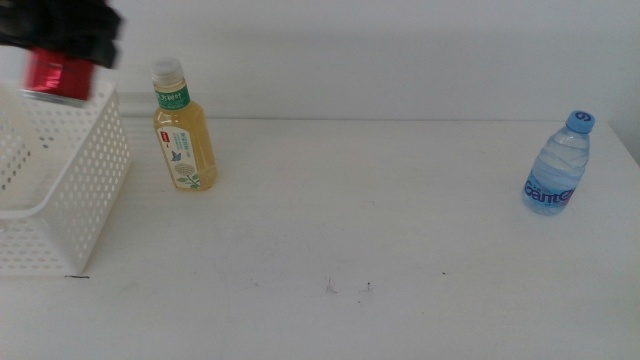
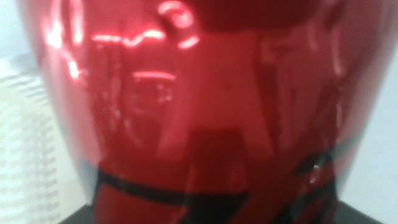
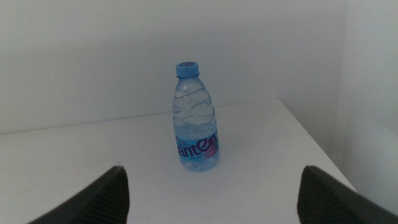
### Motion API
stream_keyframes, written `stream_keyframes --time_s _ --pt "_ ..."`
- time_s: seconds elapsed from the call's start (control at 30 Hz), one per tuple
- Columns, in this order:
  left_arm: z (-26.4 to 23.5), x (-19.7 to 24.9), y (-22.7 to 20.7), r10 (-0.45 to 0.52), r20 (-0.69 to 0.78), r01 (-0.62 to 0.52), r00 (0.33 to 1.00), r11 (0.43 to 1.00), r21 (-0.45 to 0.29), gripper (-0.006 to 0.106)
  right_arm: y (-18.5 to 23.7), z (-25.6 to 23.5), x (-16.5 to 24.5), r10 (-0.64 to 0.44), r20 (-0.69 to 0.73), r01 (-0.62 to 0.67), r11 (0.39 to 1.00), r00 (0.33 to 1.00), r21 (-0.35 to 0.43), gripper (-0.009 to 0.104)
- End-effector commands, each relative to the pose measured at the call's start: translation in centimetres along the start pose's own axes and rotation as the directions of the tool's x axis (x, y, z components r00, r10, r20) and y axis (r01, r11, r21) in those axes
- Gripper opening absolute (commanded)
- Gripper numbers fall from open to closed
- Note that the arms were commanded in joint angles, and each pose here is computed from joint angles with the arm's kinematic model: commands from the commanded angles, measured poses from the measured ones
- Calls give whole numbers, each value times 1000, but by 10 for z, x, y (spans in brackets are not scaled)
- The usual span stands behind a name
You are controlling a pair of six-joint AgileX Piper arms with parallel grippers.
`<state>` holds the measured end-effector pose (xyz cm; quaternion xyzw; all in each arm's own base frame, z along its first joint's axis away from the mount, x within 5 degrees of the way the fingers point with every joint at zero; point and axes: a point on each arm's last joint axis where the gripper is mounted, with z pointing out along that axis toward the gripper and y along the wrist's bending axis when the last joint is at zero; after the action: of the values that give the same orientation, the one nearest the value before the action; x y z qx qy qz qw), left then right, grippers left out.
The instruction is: Use arms to grab the bottles and put them into the dustbin to the left of the table.
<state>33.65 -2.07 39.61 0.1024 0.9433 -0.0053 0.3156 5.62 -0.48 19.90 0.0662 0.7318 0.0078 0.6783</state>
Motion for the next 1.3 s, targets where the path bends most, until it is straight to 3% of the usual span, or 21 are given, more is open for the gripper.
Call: stream_keyframes --time_s 0.0,0.1,0.33,0.7,0.9,1.0,1.1,1.13,1.17,1.23,1.27 --pt "-4 -3 23 -16 -7 16 1000 999 -38 -2 0 0 0 -14 11 13 1000 1000 2 91" --pt "4 2 55 -15 -36 12 999 997 -75 -2 0 0 0 -14 11 13 1000 1000 2 91" --pt "50 26 108 -135 -203 117 970 988 -100 -2 0 0 0 -14 11 13 1000 1000 2 91" --pt "137 42 134 -117 -293 83 949 988 -128 -2 0 0 0 -14 11 13 1000 1000 2 91" --pt "158 46 139 -113 -298 75 948 988 -134 2 0 0 0 -14 11 13 1000 1000 2 91" --pt "158 46 139 -112 -294 75 949 988 -135 12 0 0 0 -14 11 13 1000 1000 2 91" --pt "158 46 139 -112 -293 76 950 988 -131 31 0 0 0 -14 11 13 1000 1000 2 91" --pt "159 46 139 -112 -293 76 950 988 -131 40 0 0 0 -14 11 13 1000 1000 2 91" --pt "159 46 139 -112 -293 76 950 988 -131 74 0 0 0 -14 11 13 1000 1000 2 91" --pt "159 46 138 -119 -296 83 948 988 -130 94 0 0 0 -14 11 13 1000 1000 2 91" --pt "158 47 137 -127 -305 94 944 988 -121 94 0 0 0 -14 11 13 1000 1000 2 91"
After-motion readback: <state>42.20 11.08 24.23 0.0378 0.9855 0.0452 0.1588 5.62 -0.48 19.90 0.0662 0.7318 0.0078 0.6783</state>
